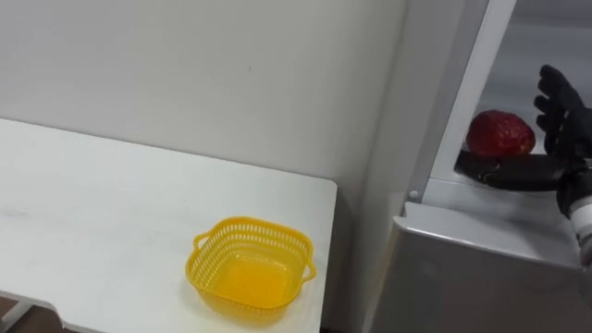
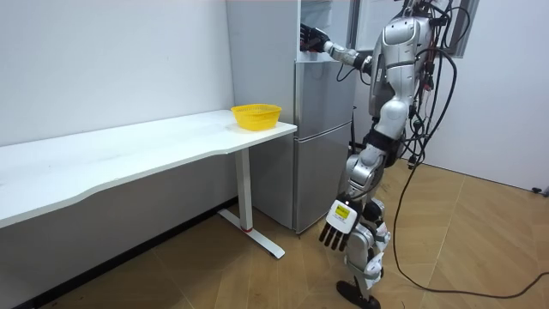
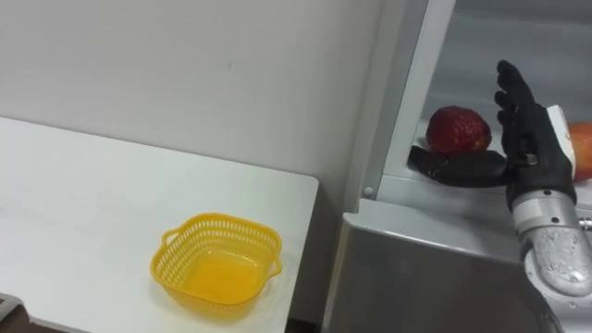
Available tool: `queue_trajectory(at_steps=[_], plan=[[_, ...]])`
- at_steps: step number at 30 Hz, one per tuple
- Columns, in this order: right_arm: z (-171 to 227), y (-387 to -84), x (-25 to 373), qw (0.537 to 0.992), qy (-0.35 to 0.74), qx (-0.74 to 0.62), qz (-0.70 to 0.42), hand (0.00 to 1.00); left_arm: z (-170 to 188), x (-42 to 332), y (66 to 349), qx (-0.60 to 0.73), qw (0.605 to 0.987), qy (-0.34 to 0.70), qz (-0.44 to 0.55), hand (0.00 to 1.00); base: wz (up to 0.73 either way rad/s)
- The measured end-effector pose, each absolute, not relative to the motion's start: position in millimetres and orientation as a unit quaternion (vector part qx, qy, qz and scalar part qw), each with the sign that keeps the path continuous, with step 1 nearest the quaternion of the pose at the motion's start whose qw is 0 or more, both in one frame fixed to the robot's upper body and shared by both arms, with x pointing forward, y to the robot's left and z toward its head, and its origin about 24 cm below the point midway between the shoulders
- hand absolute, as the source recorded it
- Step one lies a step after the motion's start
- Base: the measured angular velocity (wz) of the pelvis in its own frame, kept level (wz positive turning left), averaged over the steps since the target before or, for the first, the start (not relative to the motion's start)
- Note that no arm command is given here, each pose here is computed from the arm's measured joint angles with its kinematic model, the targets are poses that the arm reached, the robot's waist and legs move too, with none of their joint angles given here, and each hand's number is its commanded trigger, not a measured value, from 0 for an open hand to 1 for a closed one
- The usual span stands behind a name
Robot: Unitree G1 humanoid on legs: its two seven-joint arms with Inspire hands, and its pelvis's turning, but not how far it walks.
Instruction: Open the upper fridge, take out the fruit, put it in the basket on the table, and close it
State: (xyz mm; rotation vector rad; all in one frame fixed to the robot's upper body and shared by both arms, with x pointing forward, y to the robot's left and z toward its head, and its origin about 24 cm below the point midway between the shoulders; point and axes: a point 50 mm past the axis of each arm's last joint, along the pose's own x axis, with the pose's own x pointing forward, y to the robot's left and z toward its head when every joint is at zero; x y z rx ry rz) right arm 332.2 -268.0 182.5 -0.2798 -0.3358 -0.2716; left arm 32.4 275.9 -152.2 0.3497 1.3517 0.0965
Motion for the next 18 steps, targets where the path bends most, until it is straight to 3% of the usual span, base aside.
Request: queue_trajectory(at_steps=[18], plan=[[190, -278, 354, 0.970, -0.127, -0.173, -0.114, 0.00, -151, 33, 281, 0.167, 0.759, 0.628, 0.048, 0.00, 0.00]])
